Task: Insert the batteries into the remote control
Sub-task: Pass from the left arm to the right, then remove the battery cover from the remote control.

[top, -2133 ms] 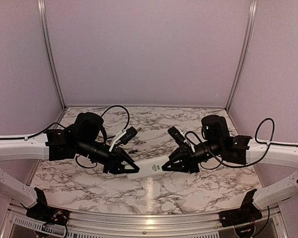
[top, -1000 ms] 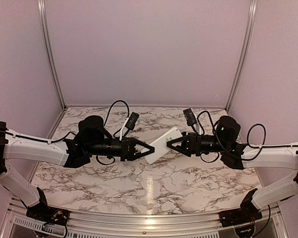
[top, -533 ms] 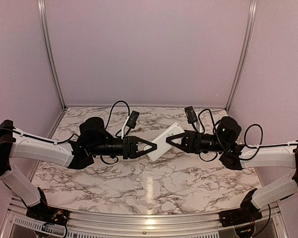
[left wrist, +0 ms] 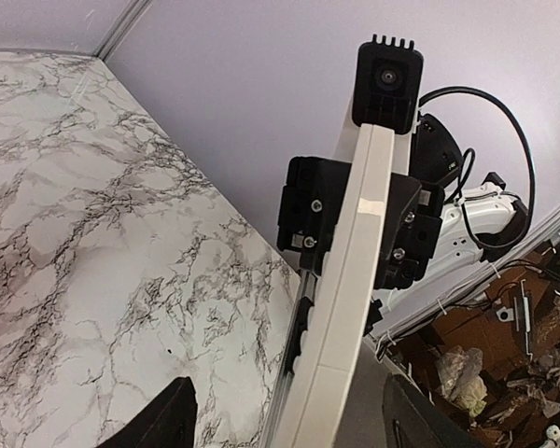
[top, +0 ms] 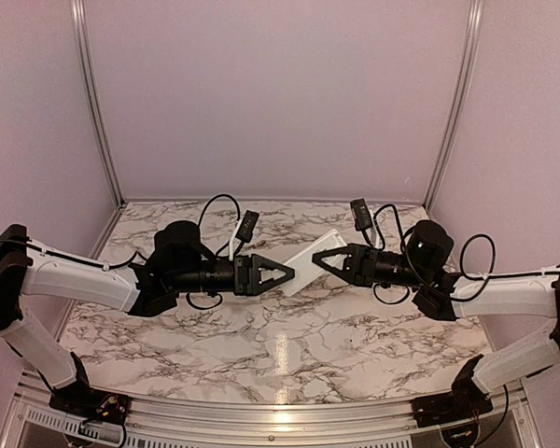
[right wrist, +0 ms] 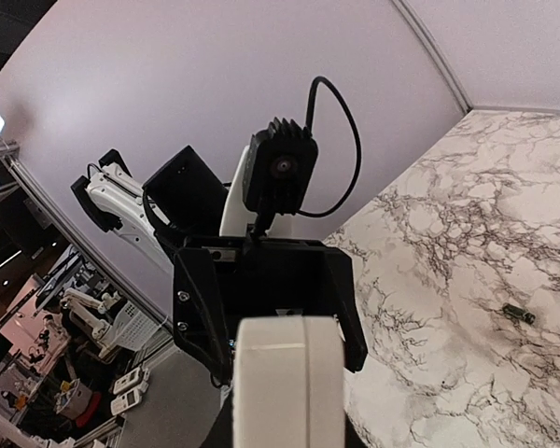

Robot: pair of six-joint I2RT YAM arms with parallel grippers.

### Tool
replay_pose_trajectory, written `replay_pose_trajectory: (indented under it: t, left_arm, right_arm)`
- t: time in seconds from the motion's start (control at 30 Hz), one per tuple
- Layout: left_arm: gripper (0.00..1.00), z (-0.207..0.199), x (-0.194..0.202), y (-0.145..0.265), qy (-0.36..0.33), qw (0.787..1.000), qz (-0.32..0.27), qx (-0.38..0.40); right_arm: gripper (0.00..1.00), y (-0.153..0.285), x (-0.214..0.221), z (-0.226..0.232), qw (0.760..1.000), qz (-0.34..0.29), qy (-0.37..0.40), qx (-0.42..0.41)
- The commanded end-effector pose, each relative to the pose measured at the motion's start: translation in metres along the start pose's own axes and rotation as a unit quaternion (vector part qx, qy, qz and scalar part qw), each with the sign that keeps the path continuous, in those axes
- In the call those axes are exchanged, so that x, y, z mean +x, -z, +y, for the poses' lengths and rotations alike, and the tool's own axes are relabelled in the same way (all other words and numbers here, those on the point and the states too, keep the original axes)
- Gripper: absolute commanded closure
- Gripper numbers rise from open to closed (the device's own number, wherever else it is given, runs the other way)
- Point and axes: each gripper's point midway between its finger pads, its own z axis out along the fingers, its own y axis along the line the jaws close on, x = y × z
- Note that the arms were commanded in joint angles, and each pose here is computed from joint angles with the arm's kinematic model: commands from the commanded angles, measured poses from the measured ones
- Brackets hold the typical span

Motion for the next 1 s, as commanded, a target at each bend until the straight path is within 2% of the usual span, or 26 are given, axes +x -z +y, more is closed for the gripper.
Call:
replay_pose_trajectory:
  t: [0.0,0.1,0.27,0.5,0.77,0.9,0.97]
  left_arm:
    - [0.3,0.027,0.003,-0.006,0.031,0.998,0.004,-0.052]
    - [0.35,0.028,0.003,-0.01,0.042,0.998,0.005,-0.048]
    - [0.49,0.031,0.002,-0.018,0.058,0.997,0.007,-0.048]
    - [0.64,0.053,0.015,-0.02,0.088,0.993,0.02,-0.081]
    - [0.81,0.04,0.015,-0.015,0.054,0.997,0.021,-0.05]
    - [0.82,0.03,0.013,-0.015,0.038,0.999,0.024,-0.029]
    - [0.76,0.029,0.012,-0.016,0.04,0.999,0.024,-0.028]
  right_arm:
    - [1.0,0.005,-0.015,0.001,0.999,-0.031,0.021,0.017]
    - [1.0,0.005,-0.015,-0.002,0.999,-0.033,0.017,0.022]
    - [1.0,0.006,-0.014,-0.008,0.999,-0.037,0.007,0.037]
    - [1.0,0.011,-0.019,-0.007,0.997,-0.052,0.012,0.049]
    - [1.0,0.012,-0.022,0.002,0.998,-0.053,0.014,0.035]
    - [1.0,0.012,-0.022,0.005,0.998,-0.052,0.012,0.025]
    - [1.0,0.012,-0.022,0.005,0.998,-0.051,0.011,0.025]
